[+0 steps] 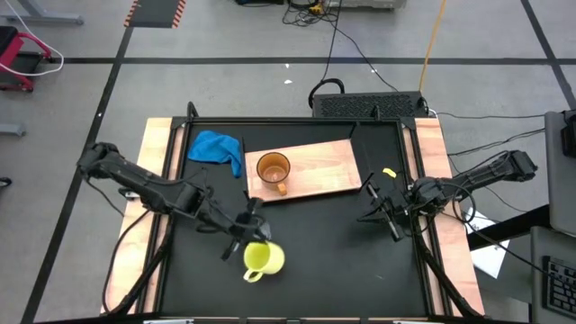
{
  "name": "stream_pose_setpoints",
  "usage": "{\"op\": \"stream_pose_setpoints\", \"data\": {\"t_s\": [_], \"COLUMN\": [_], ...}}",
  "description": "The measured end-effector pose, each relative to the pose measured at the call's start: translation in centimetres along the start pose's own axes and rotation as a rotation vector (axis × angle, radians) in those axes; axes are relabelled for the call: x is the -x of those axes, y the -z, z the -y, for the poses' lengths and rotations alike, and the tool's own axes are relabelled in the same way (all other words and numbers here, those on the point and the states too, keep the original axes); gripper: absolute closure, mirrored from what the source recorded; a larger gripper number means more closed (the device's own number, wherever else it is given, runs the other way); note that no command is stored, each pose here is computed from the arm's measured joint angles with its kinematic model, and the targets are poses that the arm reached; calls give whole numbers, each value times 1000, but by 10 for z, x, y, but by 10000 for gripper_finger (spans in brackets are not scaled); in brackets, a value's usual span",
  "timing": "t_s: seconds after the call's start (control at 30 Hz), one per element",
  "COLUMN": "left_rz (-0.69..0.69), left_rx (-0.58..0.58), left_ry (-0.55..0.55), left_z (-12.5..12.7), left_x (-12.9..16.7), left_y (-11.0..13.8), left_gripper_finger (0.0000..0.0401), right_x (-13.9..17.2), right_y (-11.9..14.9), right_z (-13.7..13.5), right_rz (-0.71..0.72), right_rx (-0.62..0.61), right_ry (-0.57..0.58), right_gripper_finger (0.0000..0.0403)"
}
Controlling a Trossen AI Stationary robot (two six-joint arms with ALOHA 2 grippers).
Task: Stack small to large cups/mugs on shelf
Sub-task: Put the yellow mug on the shelf
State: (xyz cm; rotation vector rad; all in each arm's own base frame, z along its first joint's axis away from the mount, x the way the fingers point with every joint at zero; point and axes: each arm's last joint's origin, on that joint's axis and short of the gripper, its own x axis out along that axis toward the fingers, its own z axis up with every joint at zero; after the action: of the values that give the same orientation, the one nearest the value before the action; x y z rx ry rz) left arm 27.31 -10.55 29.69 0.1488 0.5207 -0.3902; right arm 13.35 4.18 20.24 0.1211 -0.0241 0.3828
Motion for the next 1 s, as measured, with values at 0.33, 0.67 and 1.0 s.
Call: {"op": "stream_pose_setpoints", "data": {"t_s": [0.33, 0.67, 1.0], "left_rz": [234, 355, 341], "left_rx": [144, 179, 235], "left_ry": [-210, -357, -480], "left_z": [-32, -75, -115], "left_x": [7, 36, 75], "left_y": [-20, -56, -97], "left_gripper_finger": [396, 396, 396], "right_x": [0, 0, 0], "right_y": [0, 0, 1], "right_z": [0, 0, 0], "right_rz": [-2, 1, -7], "right_rx": [6, 7, 6], "right_ry": [0, 0, 1], "right_gripper_finger": [403, 403, 403]}}
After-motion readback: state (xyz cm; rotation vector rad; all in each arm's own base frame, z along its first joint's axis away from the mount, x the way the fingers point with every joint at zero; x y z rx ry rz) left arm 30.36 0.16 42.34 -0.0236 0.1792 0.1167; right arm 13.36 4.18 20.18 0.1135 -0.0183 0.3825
